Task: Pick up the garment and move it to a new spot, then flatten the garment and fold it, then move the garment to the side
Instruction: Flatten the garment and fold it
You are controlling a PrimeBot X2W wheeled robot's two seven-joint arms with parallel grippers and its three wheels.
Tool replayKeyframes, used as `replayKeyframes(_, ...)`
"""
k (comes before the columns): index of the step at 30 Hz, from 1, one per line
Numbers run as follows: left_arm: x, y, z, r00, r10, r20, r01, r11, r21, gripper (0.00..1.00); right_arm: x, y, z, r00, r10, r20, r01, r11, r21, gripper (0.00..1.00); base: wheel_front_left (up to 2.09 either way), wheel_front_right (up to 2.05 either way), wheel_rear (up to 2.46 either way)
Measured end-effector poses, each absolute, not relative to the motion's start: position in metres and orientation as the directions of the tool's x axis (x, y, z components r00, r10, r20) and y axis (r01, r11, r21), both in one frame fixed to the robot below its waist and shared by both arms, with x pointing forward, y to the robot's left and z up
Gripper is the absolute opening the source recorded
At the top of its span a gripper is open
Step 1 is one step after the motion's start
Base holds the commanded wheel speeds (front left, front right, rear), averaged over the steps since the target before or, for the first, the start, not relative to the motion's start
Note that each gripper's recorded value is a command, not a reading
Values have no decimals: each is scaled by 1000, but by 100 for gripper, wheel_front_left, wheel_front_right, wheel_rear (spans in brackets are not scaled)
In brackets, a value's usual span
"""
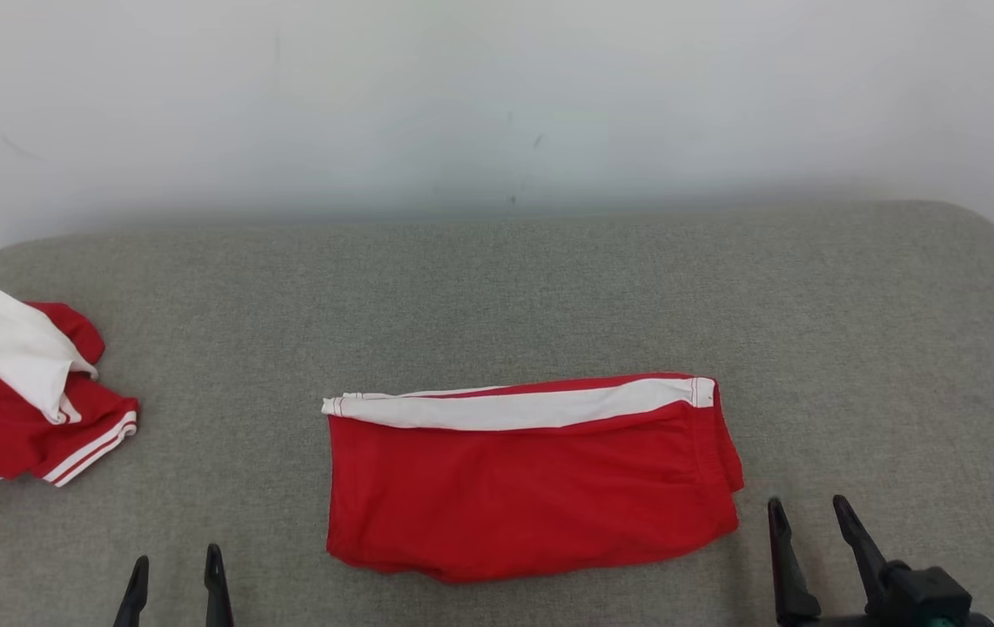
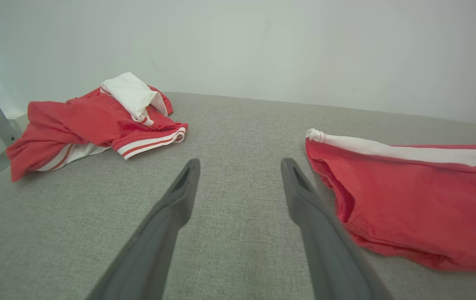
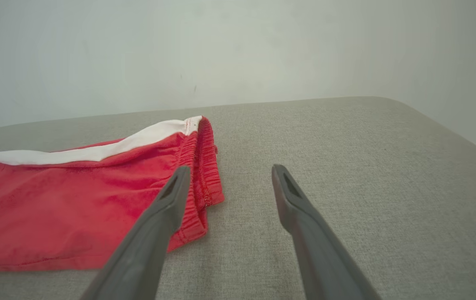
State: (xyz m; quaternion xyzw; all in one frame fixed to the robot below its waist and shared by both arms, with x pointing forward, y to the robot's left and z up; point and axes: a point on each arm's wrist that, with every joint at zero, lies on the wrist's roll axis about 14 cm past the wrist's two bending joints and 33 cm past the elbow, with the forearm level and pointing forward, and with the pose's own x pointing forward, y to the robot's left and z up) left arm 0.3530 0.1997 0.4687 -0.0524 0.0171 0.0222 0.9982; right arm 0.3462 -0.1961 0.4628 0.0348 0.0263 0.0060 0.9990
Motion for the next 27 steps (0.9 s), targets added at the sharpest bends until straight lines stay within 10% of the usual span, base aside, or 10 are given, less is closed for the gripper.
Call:
replayKeyframes(15,359,199,473,999,41,-22,-43,992,-120,100,433,-172,436,964,123,-238,-123,992,14,100,0,0,0)
replayKeyframes(27,349,211,470,996,84,-32,-87,988,-131,100,434,-157,393,891,135,-432,-95,989,114,100,0,0,0)
